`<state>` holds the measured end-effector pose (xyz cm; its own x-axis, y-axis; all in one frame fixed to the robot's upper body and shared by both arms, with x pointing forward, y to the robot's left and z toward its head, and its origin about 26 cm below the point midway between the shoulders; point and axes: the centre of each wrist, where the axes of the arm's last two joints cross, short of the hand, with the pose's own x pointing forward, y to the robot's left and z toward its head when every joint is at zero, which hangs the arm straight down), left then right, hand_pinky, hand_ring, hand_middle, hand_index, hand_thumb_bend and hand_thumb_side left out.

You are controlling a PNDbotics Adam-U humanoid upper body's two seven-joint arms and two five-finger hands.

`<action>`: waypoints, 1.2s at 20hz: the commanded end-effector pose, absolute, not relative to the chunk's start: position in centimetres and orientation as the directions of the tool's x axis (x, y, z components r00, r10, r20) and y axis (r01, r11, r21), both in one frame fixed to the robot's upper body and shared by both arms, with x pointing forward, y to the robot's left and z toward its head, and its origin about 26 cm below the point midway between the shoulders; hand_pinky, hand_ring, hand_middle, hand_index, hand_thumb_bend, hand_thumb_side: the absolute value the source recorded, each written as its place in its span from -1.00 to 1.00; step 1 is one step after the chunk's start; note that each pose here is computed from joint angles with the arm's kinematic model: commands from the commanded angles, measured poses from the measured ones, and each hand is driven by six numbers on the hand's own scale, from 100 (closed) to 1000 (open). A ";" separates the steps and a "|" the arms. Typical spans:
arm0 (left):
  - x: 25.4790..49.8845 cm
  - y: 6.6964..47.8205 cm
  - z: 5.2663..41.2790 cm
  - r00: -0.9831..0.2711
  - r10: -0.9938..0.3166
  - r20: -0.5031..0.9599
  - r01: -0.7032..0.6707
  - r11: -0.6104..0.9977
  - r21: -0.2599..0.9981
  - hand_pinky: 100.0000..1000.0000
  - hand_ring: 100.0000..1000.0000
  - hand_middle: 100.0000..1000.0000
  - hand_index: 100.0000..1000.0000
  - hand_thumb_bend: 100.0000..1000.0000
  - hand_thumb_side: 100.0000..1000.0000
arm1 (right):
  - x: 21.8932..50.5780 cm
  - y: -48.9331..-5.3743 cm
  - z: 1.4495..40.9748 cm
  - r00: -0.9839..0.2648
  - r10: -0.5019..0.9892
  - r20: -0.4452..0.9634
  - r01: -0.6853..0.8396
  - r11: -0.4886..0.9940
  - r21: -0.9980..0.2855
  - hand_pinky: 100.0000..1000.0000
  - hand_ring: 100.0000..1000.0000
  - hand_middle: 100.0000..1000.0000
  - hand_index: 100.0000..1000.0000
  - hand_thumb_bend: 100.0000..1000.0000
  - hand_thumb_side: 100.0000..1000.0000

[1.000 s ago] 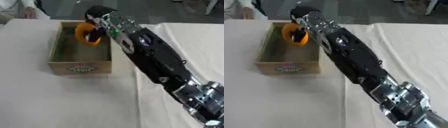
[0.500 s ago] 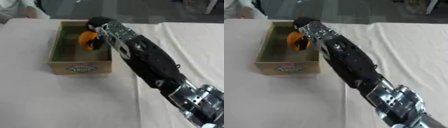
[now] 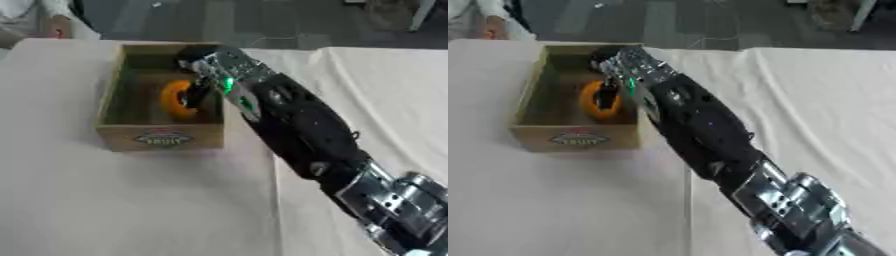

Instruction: Pick up objects on the table and place them in the box.

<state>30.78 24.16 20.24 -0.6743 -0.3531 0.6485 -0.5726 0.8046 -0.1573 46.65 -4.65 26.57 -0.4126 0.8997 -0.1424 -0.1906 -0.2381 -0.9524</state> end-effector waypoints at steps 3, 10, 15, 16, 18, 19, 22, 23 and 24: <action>30.6 24.2 21.0 -0.693 -0.357 0.627 -0.565 0.809 -0.164 0.18 0.44 0.22 0.67 -1.00 0.76 | 46.6 -4.7 28.6 -0.385 0.905 -0.180 -0.154 -0.256 -0.954 0.75 0.87 0.69 0.96 -0.93 -0.50; 30.6 24.2 21.0 -0.692 -0.358 0.627 -0.566 0.809 -0.162 0.18 0.44 0.22 0.67 -1.00 0.77 | 46.0 -4.9 31.1 -0.371 0.909 -0.190 -0.087 -0.238 -0.967 0.76 0.86 0.68 0.95 -0.86 -0.30; 30.6 24.3 21.0 -0.691 -0.363 0.626 -0.570 0.805 -0.162 0.18 0.44 0.22 0.67 -1.00 0.76 | 44.3 -5.7 34.2 -0.382 0.903 -0.197 0.010 -0.209 -0.978 0.73 0.82 0.63 0.90 -0.88 -0.28; 30.6 24.4 21.0 -0.690 -0.364 0.625 -0.572 0.804 -0.163 0.18 0.44 0.22 0.66 -1.00 0.76 | 43.8 -6.0 35.0 -0.385 0.902 -0.197 0.035 -0.199 -0.979 0.72 0.81 0.62 0.89 -0.90 -0.27; 30.5 24.4 20.9 -0.689 -0.367 0.625 -0.575 0.802 -0.162 0.18 0.44 0.22 0.66 -1.00 0.75 | 42.6 -6.9 36.5 -0.391 0.902 -0.185 0.077 -0.168 -0.983 0.70 0.79 0.60 0.88 -0.99 -0.25; 30.5 24.4 20.9 -0.689 -0.367 0.625 -0.576 0.801 -0.163 0.18 0.44 0.22 0.66 -1.00 0.75 | 42.0 -7.3 37.2 -0.392 0.903 -0.176 0.097 -0.150 -0.984 0.70 0.79 0.59 0.87 -1.00 -0.24; 30.5 24.5 20.9 -0.687 -0.371 0.625 -0.581 0.797 -0.164 0.18 0.44 0.22 0.66 -1.00 0.75 | 40.1 -9.1 38.9 -0.400 0.904 -0.153 0.149 -0.101 -0.984 0.61 0.73 0.52 0.84 -1.00 -0.15; 30.5 24.6 20.9 -0.686 -0.373 0.625 -0.583 0.796 -0.165 0.18 0.44 0.21 0.66 -1.00 0.76 | 39.4 -9.8 39.3 -0.398 0.905 -0.146 0.166 -0.086 -0.982 0.59 0.72 0.51 0.82 -1.00 -0.15; 30.5 24.6 20.9 -0.685 -0.374 0.625 -0.585 0.794 -0.165 0.18 0.44 0.21 0.66 -1.00 0.76 | 38.8 -10.4 39.6 -0.393 0.909 -0.140 0.182 -0.072 -0.981 0.56 0.70 0.48 0.79 -1.00 -0.12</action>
